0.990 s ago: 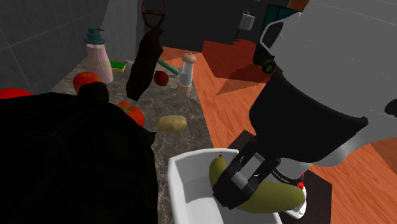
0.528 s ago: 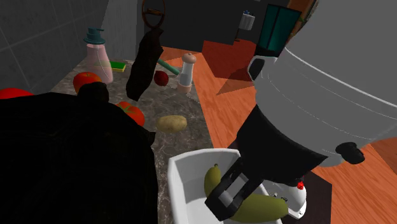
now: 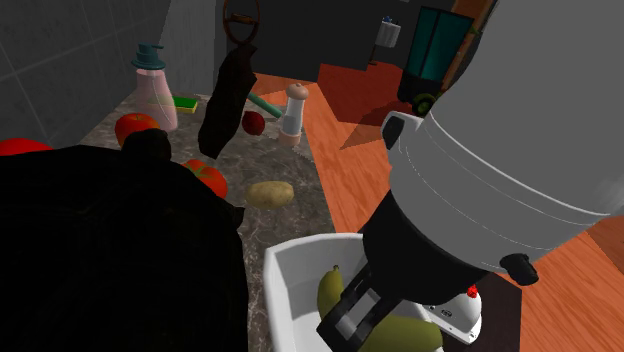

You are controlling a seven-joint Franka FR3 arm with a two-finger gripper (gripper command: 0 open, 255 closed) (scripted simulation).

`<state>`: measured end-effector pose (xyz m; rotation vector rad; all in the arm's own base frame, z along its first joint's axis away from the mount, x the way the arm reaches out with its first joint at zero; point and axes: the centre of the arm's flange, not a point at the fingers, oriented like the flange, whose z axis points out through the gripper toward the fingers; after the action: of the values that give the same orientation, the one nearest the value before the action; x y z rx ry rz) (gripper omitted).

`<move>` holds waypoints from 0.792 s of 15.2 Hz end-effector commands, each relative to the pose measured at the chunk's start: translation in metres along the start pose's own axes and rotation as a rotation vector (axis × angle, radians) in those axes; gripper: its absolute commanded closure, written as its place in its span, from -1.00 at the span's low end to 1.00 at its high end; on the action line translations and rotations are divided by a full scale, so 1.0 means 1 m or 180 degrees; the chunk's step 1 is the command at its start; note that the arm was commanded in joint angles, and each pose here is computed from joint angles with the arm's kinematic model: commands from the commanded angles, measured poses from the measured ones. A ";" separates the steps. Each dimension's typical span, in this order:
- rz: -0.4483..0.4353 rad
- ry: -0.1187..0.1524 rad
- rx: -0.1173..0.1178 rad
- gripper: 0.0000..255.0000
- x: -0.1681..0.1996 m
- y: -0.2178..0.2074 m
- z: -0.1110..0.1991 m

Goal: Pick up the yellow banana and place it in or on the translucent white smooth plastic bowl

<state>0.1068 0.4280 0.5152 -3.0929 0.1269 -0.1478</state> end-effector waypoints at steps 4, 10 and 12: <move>0.0001 0.0000 0.0000 -1.00 0.000 0.000 0.000; 0.0001 0.0000 0.0000 -1.00 0.000 0.000 -0.026; 0.0001 0.0000 0.0000 -1.00 0.000 0.000 -0.050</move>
<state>0.1040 0.4264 0.5534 -3.0921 0.1266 -0.1481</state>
